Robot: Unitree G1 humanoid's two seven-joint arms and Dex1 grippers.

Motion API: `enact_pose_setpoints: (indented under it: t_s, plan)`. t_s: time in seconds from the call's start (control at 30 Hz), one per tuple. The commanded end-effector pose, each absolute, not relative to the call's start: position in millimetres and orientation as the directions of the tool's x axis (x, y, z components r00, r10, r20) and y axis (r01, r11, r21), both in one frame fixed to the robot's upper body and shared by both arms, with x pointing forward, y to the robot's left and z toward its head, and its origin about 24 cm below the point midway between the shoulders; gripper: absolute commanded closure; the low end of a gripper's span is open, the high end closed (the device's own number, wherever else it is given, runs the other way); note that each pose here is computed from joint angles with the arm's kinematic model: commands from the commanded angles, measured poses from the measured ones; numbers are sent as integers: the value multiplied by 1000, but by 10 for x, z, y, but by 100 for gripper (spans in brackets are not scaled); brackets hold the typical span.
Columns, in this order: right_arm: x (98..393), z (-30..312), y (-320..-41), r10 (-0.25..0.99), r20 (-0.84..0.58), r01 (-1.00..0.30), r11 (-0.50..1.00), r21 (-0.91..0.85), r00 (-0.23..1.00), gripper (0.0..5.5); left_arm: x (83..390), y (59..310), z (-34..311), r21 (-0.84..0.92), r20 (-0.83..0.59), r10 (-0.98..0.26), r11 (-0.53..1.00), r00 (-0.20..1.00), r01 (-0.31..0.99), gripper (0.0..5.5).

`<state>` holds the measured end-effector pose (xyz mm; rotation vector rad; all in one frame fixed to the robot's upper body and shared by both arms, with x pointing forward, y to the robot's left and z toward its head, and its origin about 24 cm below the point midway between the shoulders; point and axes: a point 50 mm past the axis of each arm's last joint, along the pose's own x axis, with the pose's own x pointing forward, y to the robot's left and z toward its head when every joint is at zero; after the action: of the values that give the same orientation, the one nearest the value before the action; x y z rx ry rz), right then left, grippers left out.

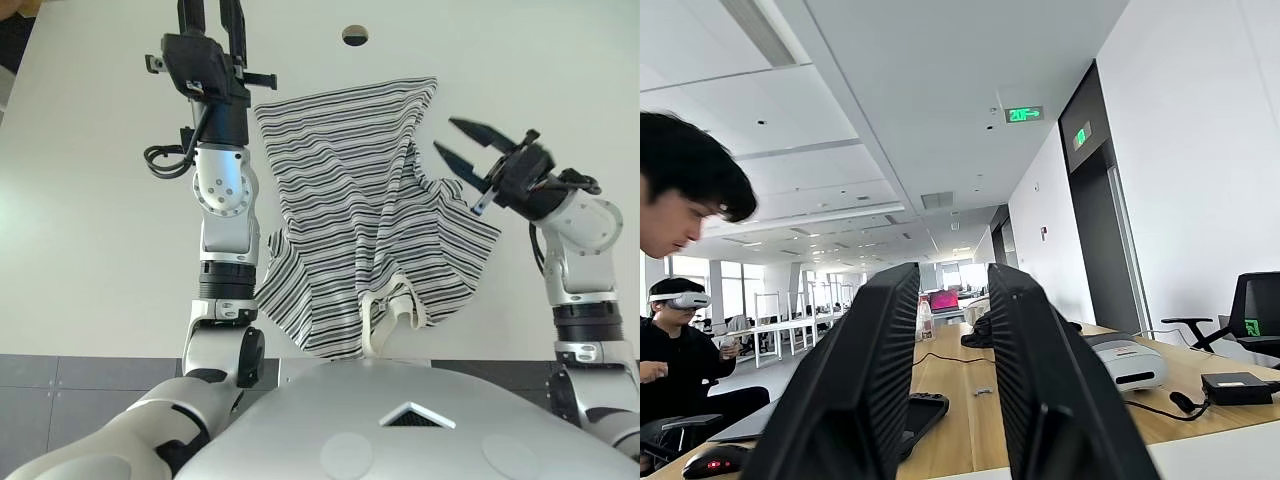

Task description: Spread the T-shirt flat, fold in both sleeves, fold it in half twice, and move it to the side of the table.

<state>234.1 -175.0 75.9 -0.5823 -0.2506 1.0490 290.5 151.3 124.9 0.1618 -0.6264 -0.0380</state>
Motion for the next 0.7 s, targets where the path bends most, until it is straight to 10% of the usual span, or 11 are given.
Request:
enact_pose_setpoints:
  t_s: [0.03, 0.4, 0.7]
  plan:
    - [2199, 444, -1816, 857, -335, -811, 150, -565, 392, 407, 2922, 1439, 1329, 126, 576, -112, 991, 810, 47, 424]
    - [1968, 217, -2502, 596, -783, -935, -146, -322, 176, 407, 2884, 1659, 1323, 130, 568, -69, 991, 820, -7, 424]
    - [2182, 648, -2393, 749, -619, -917, -39, -398, 237, 407, 2895, 1683, 1356, 137, 575, -68, 990, 815, -14, 424]
